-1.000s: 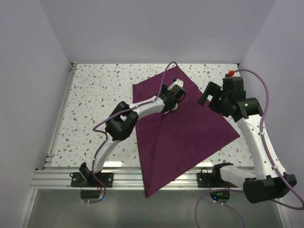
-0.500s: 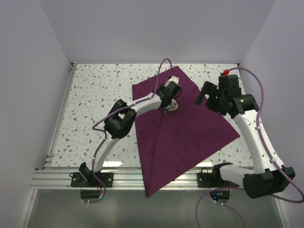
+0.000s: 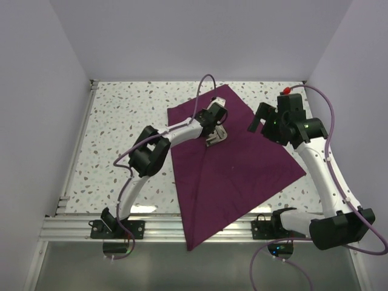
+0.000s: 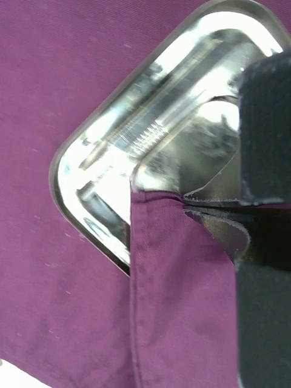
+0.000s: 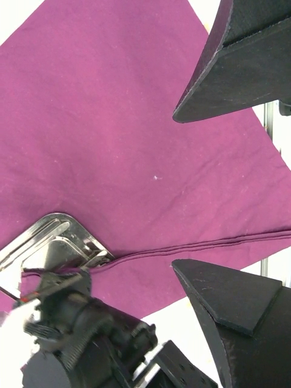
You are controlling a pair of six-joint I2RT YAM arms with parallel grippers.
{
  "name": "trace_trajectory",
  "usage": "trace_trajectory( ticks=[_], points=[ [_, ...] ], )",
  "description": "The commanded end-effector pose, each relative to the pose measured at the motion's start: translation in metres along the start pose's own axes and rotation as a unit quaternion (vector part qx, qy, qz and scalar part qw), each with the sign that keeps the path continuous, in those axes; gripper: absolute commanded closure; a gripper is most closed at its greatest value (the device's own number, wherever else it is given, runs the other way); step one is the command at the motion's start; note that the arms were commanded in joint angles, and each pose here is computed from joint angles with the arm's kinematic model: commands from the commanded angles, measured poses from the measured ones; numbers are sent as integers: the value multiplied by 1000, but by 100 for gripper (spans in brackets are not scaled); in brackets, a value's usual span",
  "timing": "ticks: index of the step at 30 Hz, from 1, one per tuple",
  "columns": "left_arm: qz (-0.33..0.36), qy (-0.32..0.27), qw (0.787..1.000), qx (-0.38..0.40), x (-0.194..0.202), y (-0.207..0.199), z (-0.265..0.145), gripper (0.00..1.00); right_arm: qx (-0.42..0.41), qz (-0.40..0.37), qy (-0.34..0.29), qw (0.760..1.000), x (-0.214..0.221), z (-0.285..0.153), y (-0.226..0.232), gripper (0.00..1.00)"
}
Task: Open and lay out the surgical kit
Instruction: Open the surgical kit at the center of the board.
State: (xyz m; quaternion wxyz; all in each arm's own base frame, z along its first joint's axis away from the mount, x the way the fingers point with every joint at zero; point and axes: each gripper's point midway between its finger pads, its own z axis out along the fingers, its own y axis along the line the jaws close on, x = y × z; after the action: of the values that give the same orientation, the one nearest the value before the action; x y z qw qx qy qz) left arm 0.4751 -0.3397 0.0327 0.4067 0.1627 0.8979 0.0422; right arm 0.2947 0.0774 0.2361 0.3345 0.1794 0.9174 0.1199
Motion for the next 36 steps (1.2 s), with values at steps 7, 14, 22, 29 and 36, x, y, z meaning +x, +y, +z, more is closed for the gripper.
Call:
trace_trajectory(
  ticks=[7, 14, 22, 29, 36],
  points=[
    [-54, -74, 996, -17, -76, 103, -83, 100, -21, 4, -33, 999, -22, 2, 15, 2],
    [-113, -68, 988, -82, -53, 210, -103, 100, -31, 22, -40, 998, -34, 19, 27, 2],
    [-168, 25, 963, -209, 53, 320, -96, 100, -36, 28, -40, 998, -63, 52, 49, 2],
    [-238, 79, 937, -244, 131, 369, -88, 100, -34, 34, -19, 999, -60, 78, 53, 3],
    [-269, 77, 927, -250, 123, 419, -52, 100, -21, 35, -3, 999, -49, 92, 46, 3]
  ],
)
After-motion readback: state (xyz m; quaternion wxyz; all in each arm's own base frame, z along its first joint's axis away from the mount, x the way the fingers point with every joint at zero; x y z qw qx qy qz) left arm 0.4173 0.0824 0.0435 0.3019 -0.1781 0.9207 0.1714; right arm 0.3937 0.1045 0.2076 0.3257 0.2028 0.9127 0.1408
